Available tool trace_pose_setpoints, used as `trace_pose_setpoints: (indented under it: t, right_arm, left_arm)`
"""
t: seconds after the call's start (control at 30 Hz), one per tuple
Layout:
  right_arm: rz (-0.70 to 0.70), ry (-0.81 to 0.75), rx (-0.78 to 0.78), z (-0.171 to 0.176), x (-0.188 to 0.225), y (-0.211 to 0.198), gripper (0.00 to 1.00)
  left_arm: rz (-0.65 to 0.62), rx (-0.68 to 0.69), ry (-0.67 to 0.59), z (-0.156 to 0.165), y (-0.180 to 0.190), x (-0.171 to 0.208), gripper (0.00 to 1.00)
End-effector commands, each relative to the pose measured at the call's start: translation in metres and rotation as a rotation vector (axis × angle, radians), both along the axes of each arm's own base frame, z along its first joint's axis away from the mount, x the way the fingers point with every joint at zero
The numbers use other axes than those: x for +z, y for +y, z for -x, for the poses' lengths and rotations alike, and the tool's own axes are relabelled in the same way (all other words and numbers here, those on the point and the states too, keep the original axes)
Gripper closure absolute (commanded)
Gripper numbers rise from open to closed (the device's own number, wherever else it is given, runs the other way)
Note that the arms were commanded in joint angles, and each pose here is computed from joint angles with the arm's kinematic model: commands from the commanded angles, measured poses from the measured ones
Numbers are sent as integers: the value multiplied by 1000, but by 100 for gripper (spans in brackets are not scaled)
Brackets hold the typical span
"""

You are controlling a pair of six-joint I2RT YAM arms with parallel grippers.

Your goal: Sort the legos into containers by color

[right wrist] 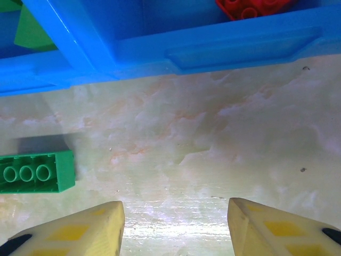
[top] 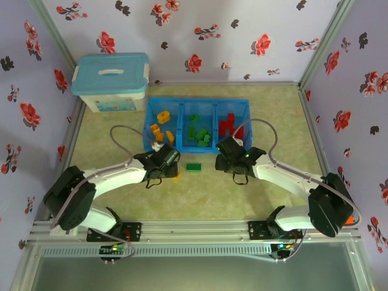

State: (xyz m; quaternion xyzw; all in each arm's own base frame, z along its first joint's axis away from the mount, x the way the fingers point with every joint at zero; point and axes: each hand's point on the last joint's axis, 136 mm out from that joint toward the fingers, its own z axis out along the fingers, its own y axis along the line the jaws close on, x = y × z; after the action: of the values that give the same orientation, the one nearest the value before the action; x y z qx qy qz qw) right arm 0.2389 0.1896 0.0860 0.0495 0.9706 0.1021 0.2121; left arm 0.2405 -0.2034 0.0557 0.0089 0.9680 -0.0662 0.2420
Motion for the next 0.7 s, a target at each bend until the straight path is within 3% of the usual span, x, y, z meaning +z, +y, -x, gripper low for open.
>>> trace_pose_setpoints:
  t: [0.0, 0.13, 0.47, 0.67]
  right_arm:
    - [-3, -21, -18, -3, 3, 2, 46]
    - [1, -23, -12, -2, 5, 3, 46]
    - [13, -29, -20, 1, 6, -3, 46]
    - [14, -27, -18, 0, 5, -2, 46]
  left_arm:
    - [-7, 1, -27, 3, 3, 10, 29]
    - [10, -74, -5, 6, -13, 10, 20]
    - [-16, -205, 80, 9, -35, -8, 17]
    - [-80, -215, 108, 7, -33, -14, 16]
